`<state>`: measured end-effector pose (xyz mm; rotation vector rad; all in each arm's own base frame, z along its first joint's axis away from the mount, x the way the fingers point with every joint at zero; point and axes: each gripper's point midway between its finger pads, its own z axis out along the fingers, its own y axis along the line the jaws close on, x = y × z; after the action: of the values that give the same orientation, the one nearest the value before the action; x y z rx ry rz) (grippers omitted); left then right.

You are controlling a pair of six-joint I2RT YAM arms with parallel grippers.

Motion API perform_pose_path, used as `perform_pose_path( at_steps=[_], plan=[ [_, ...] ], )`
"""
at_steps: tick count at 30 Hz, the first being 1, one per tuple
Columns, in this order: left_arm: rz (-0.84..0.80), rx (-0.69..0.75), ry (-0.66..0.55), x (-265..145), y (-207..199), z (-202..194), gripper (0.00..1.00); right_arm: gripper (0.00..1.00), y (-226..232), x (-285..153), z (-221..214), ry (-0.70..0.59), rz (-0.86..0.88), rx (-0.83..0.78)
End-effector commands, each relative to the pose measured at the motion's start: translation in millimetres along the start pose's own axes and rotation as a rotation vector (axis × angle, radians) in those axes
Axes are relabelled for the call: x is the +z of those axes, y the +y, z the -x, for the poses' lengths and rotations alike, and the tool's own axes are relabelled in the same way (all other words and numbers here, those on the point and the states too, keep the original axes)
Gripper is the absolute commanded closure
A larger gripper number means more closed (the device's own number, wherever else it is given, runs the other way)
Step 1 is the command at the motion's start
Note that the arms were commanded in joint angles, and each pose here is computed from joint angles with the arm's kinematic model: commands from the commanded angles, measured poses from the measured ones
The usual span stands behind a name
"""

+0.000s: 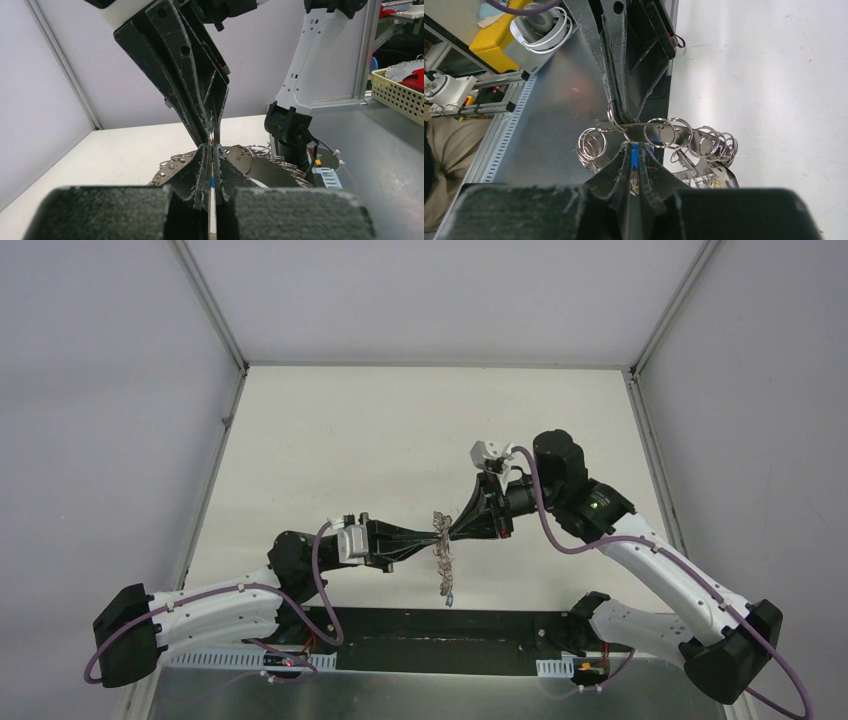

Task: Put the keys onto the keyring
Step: Adjust the key on the keyring.

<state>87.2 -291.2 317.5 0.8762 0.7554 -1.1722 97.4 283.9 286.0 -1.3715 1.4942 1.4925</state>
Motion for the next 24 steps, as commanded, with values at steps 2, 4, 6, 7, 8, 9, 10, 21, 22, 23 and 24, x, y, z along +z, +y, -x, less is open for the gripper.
perform_pose_path(
  at_steps=[2,4,6,7,8,9,10,21,22,23,24],
  plan=[
    [-0.028,0.044,-0.127,6,-4,37,1.00,0.95,2,4,8,-0.042,0.043,-0.020],
    [-0.026,0.043,-0.126,7,-4,37,1.00,1.00,-1,5,6,-0.041,0.039,-0.016],
    [-0.027,0.014,-0.123,7,-5,36,1.00,1.00,-2,5,4,-0.038,0.038,-0.011],
    [-0.027,0.013,-0.121,7,-5,35,1.00,1.00,-3,5,3,-0.037,0.039,-0.008],
    [-0.027,0.014,-0.122,7,-5,36,1.00,1.00,-3,6,2,-0.035,0.041,-0.005],
    [-0.028,0.013,-0.122,6,-5,35,1.00,1.00,-4,7,0,-0.032,0.041,0.000],
    [-0.028,0.012,-0.124,6,-5,36,1.00,1.00,-5,8,-2,-0.028,0.044,0.007],
    [-0.014,0.020,-0.136,5,-3,39,1.00,1.00,-20,13,-33,0.055,-0.003,0.101],
    [-0.012,0.019,-0.137,5,-3,39,1.00,1.00,-20,13,-35,0.063,-0.011,0.107],
    [-0.012,0.019,-0.135,4,-3,38,1.00,1.00,-22,13,-37,0.070,-0.026,0.109],
    [-0.011,0.017,-0.134,5,-3,37,1.00,1.00,-23,13,-38,0.075,-0.032,0.110]
  ],
)
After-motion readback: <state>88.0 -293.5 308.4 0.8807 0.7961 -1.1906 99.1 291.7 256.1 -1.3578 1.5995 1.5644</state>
